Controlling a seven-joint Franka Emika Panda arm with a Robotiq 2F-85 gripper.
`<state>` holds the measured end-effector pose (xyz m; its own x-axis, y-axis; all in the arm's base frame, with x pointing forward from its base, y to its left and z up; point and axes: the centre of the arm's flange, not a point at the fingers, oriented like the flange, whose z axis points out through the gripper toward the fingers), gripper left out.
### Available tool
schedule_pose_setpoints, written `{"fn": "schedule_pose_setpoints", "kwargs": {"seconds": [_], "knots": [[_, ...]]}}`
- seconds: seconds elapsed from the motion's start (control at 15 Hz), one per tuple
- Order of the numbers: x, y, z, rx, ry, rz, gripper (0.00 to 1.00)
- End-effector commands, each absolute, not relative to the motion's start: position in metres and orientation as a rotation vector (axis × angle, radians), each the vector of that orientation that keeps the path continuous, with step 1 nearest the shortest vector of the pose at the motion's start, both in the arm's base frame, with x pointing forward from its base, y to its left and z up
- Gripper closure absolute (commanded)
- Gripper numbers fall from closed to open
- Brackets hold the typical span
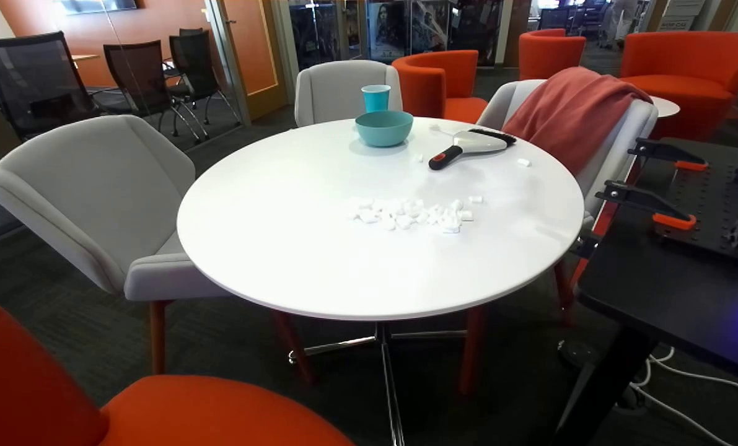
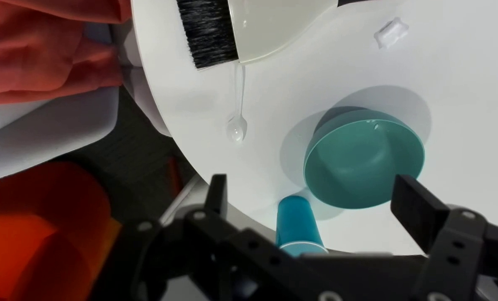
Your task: Put the spoon in the bowl
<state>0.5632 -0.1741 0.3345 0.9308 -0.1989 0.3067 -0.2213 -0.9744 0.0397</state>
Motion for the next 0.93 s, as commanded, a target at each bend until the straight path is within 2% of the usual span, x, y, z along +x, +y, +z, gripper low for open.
{"fn": "schedule_pose_setpoints", "kwargs": {"seconds": [0.0,0.87], "knots": [[0.579,-0.181,0.318,3.031,-0.351,0.458,0.0],[0.662,-0.244,0.157,3.023,-0.476,0.247,0.0]]}}
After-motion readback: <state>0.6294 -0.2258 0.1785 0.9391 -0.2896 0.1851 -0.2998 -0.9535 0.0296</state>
